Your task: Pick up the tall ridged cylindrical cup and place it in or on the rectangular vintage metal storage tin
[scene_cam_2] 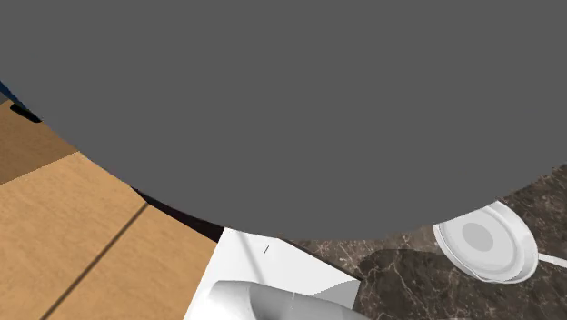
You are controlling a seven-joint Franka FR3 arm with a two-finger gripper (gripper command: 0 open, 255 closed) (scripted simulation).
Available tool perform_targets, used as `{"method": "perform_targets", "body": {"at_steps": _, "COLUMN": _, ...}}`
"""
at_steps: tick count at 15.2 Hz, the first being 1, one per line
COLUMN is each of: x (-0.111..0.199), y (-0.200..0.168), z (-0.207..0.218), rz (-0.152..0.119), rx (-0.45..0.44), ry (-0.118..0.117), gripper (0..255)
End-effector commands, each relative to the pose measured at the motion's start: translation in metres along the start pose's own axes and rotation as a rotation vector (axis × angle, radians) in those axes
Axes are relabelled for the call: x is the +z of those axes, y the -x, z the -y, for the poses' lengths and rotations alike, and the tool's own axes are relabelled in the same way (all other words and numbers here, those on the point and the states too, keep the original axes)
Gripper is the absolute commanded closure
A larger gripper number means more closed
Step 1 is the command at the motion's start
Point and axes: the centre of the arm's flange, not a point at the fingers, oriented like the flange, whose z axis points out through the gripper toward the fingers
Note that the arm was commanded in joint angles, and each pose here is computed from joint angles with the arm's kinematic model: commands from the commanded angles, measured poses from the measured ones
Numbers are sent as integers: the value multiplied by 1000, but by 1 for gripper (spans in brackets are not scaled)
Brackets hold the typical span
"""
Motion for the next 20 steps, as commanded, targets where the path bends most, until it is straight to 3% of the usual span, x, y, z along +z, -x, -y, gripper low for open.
{"method": "perform_targets", "body": {"at_steps": 1, "x": 13, "y": -17, "z": 17, "rz": 8, "rx": -18, "ry": -16, "gripper": 0}}
{"method": "perform_targets", "body": {"at_steps": 18, "x": 105, "y": -150, "z": 164, "rz": 79, "rx": -173, "ry": -145, "gripper": 0}}
{"method": "perform_targets", "body": {"at_steps": 20, "x": 112, "y": -152, "z": 168, "rz": 81, "rx": -176, "ry": -147, "gripper": 0}}
